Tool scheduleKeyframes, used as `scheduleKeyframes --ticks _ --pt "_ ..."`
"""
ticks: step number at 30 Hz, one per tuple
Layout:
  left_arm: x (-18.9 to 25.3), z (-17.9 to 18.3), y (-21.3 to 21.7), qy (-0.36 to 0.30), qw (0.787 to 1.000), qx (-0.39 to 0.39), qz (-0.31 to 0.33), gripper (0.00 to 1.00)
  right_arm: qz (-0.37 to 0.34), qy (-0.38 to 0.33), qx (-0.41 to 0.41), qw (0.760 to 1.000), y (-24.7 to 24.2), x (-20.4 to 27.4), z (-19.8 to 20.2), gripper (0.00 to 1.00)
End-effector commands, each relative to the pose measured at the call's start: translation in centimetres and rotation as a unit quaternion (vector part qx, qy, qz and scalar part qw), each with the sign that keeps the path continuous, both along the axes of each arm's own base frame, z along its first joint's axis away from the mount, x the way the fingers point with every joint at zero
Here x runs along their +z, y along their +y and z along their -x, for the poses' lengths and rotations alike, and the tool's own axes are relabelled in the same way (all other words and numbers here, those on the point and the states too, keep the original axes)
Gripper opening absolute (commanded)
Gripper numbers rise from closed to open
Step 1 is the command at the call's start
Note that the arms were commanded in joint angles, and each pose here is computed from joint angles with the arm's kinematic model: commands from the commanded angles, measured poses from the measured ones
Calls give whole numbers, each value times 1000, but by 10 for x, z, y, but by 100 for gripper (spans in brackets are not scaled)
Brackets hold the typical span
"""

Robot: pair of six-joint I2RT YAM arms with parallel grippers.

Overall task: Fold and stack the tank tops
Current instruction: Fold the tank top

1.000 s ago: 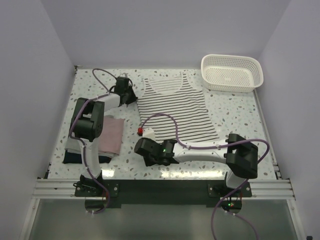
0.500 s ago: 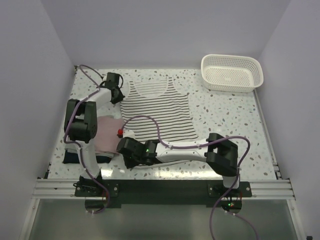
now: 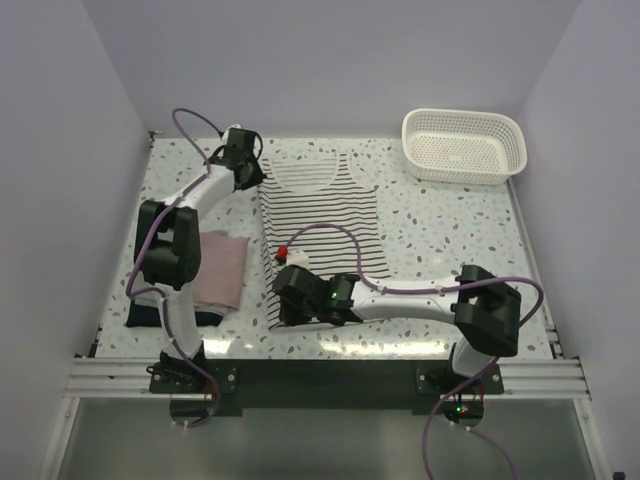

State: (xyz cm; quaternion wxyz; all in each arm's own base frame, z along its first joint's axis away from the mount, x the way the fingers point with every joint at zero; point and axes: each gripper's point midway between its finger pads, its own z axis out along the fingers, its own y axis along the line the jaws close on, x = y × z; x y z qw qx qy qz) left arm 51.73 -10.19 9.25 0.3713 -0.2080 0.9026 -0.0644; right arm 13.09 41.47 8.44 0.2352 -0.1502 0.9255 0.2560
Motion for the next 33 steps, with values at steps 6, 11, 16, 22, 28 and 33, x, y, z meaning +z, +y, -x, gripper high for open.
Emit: scheduleKeyframes --ticks 6,11,16,22,28,33 --pt "12 -14 -47 -22 999 -27 14 0 -29 -4 -54 998 -26 5 -8 0" --pt "9 -16 -68 -20 999 -44 18 0 -22 -1 -73 997 -43 -5 -7 0" --pt "0 -14 -85 -13 998 -57 20 0 -13 0 -88 996 -58 -14 -6 0" --pt "-8 -8 -101 -9 997 -71 16 0 -6 12 -100 995 -70 -31 -1 0" --pt "-13 -4 -116 -9 996 -84 15 0 -5 16 -110 994 -76 -41 1 0" --pt "-24 0 -124 0 995 -96 14 0 -5 16 -116 993 -79 -43 0 0"
